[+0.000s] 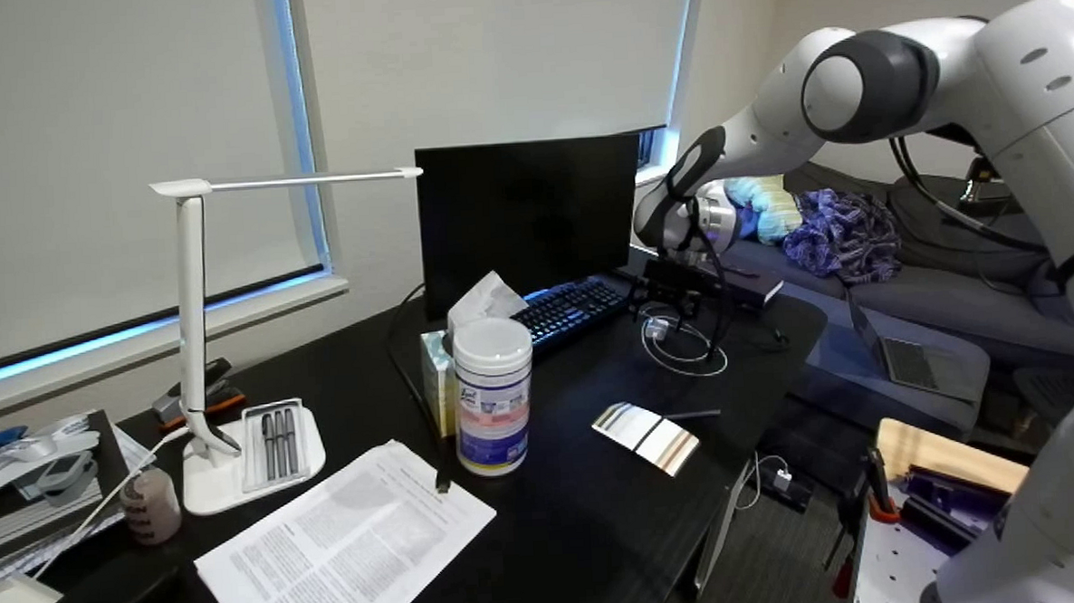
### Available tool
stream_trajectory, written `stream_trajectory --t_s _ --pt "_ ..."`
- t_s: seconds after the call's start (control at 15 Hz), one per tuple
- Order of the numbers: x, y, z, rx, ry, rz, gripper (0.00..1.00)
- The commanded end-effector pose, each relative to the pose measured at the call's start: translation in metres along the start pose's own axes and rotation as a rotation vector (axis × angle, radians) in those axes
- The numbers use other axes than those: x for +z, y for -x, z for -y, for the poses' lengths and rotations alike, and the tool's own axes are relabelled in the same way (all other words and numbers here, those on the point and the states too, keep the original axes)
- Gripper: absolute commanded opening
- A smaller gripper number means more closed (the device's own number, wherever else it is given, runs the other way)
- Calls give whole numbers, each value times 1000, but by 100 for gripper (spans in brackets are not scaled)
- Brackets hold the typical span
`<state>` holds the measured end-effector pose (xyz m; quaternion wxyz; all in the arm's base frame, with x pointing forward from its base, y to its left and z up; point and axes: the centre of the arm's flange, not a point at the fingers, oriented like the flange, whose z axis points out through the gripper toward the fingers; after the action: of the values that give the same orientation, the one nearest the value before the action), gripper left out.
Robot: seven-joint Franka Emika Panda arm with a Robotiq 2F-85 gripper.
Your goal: Move the white charger to the left
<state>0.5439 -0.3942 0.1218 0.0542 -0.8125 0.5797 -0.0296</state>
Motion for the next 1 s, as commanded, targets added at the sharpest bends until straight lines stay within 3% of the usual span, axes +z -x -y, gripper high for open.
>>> stream_trajectory --t_s 0.0,0.2,0.27,0.33,0.47,0.87,0.93 --pt "12 -7 10 -1 -72 -5 100" --pt "19 -8 18 -2 -63 1 100" --pt "21 -9 19 -3 -61 3 95" --pt "22 -10 19 -4 -57 2 74" --pt "23 -12 19 -2 -57 1 69" --pt "9 -4 17 -41 -57 12 29" --pt "5 3 16 -67 -49 16 27"
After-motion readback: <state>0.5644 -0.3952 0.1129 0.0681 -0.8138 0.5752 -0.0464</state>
